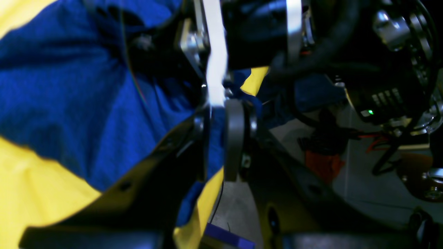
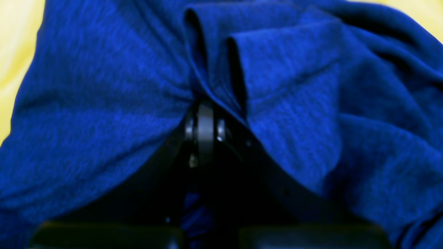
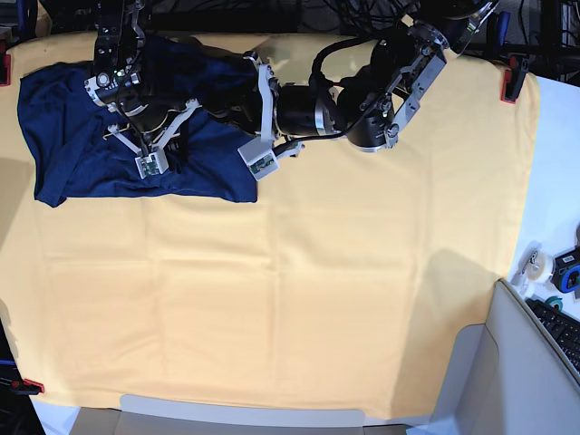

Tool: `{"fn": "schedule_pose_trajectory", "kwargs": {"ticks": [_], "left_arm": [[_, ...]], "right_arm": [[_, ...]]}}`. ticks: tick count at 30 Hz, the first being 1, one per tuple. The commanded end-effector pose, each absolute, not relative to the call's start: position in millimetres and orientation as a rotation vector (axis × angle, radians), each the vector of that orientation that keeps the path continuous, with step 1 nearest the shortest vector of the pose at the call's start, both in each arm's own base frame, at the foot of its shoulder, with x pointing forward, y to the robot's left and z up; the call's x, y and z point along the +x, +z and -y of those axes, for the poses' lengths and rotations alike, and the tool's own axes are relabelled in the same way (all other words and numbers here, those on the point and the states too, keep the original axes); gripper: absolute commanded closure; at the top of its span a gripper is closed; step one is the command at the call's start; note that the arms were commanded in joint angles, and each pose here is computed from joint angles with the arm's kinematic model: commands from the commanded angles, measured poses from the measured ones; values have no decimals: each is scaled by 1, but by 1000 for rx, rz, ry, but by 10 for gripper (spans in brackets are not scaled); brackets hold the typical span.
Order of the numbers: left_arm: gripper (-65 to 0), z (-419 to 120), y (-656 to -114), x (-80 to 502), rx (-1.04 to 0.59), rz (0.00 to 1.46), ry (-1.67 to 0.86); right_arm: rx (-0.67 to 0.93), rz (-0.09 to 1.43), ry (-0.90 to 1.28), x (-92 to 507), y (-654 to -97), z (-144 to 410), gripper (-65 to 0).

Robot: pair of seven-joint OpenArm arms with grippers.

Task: Fold the T-shirt properly
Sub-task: 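Press the right gripper onto the shirt bundle and pinch its edge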

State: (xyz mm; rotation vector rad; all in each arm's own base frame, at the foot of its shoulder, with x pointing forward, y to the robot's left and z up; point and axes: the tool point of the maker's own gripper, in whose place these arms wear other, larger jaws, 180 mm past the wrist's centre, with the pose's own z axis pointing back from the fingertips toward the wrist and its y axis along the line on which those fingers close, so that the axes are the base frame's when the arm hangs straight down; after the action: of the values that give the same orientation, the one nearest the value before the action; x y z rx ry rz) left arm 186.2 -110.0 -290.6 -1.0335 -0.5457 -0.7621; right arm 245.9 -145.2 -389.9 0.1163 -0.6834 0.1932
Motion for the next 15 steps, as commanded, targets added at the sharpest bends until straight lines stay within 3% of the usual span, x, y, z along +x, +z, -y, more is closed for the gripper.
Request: {"fn": "schedule_pose_trajectory", "kwargs": {"ticks": [1, 15], "left_arm": [[-62, 113, -280, 187, -1067, 571, -757], [-61, 113, -286, 177, -1076, 544, -740]], "right_arm": [[90, 721, 176, 255, -381, 152, 0], [1, 801, 141, 273, -351, 178, 0]]}}
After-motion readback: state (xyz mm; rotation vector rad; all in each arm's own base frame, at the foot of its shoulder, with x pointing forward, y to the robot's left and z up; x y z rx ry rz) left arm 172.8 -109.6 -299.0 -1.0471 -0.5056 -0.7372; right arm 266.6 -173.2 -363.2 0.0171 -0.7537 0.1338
